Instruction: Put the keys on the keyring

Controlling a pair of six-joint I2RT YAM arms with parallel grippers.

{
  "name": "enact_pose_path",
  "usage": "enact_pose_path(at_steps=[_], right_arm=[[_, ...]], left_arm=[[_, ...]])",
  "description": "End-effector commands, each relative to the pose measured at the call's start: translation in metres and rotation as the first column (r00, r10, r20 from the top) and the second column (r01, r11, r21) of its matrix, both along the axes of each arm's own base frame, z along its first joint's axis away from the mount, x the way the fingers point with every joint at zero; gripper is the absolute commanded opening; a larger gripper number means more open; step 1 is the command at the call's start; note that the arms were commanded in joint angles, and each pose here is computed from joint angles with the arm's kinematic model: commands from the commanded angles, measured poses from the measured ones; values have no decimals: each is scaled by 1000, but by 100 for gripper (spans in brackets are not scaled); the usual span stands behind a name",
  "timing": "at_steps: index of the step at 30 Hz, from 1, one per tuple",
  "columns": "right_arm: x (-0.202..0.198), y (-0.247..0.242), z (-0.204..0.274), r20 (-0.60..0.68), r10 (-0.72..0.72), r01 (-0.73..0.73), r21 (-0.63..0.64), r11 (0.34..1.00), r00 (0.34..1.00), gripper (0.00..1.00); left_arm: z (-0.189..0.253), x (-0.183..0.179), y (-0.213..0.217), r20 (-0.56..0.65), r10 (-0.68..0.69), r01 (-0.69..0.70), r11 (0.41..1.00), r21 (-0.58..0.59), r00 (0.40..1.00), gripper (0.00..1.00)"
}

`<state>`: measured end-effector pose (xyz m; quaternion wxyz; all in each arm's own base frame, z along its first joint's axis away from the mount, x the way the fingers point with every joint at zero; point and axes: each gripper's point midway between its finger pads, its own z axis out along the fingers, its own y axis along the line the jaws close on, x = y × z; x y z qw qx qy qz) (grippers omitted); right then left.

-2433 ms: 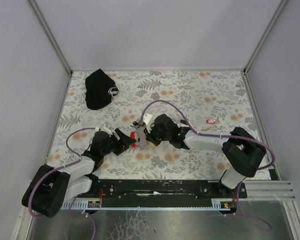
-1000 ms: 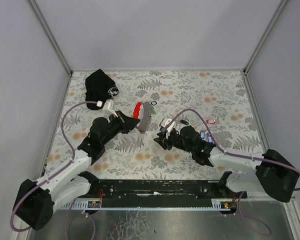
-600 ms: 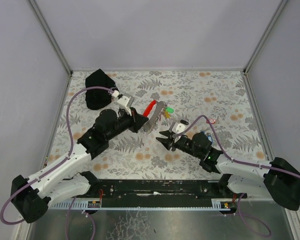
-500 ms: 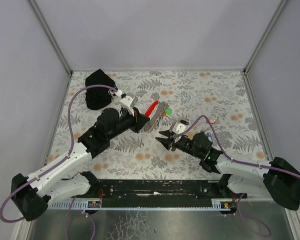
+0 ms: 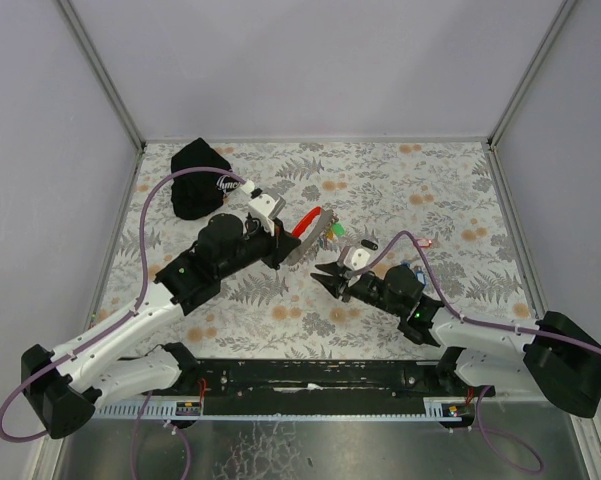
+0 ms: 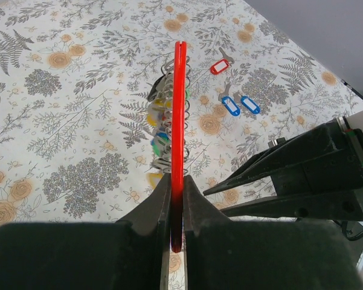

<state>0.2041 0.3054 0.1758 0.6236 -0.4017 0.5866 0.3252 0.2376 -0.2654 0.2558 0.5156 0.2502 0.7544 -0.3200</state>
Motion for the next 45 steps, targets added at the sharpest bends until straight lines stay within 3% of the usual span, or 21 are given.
enact_pose_path(at_steps=[1, 30, 45], right_arm=[[-1, 15, 38, 93, 40, -47, 76, 996, 995, 30], [2, 21, 51, 148, 2, -22, 137, 990, 989, 20], [9, 14, 45, 149, -48, 32, 105, 994, 988, 20]], left_arm=[[39, 0, -8, 85, -21, 28, 996, -84, 996, 0], [46, -9, -11, 80, -44, 55, 988, -141, 996, 0], [45, -10, -10, 80, -46, 57, 988, -140, 996, 0]])
